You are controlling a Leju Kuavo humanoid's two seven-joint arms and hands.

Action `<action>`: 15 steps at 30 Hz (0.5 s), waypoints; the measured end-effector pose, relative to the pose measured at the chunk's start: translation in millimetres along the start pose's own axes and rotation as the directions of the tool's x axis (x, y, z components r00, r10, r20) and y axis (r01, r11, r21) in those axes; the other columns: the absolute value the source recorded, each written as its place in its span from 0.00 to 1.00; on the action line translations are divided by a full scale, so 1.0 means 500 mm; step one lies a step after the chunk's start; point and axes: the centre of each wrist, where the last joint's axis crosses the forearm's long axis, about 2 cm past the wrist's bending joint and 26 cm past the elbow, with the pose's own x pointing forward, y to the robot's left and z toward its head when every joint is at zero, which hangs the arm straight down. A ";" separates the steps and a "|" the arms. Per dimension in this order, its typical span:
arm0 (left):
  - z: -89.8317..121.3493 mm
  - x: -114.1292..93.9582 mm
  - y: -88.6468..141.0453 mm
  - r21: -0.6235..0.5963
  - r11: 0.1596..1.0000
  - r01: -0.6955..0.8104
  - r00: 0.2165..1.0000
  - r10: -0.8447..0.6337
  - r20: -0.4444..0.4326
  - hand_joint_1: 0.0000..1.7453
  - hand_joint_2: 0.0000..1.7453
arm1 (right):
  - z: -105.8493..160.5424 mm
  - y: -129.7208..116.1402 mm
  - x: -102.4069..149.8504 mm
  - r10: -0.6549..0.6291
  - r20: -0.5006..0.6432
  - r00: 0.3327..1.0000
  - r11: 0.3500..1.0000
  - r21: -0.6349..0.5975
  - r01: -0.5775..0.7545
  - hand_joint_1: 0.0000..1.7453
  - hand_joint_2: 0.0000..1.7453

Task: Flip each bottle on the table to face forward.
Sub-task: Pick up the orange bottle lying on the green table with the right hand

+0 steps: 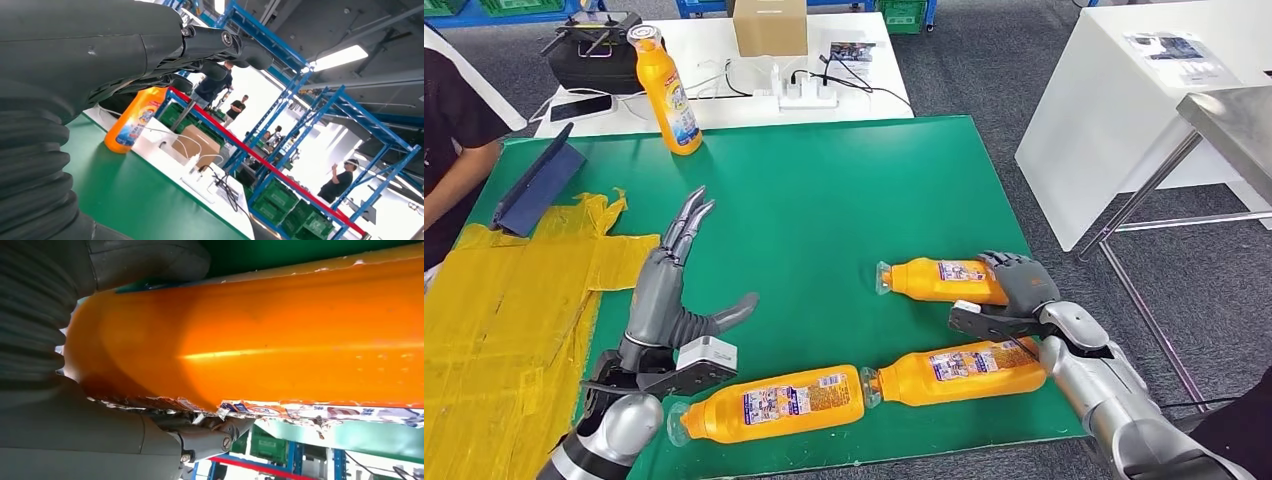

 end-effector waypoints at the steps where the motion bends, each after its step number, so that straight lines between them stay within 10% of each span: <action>1: -0.001 0.002 -0.001 -0.001 1.000 -0.006 1.000 0.006 0.000 0.00 1.00 | -0.001 0.001 0.004 0.004 -0.002 1.000 1.000 -0.017 -0.004 1.00 1.00; 15: 0.011 0.029 -0.009 -0.054 0.986 -0.158 0.987 0.157 -0.030 0.00 1.00 | -0.013 -0.003 0.103 -0.038 -0.005 0.999 0.962 -0.272 0.035 1.00 1.00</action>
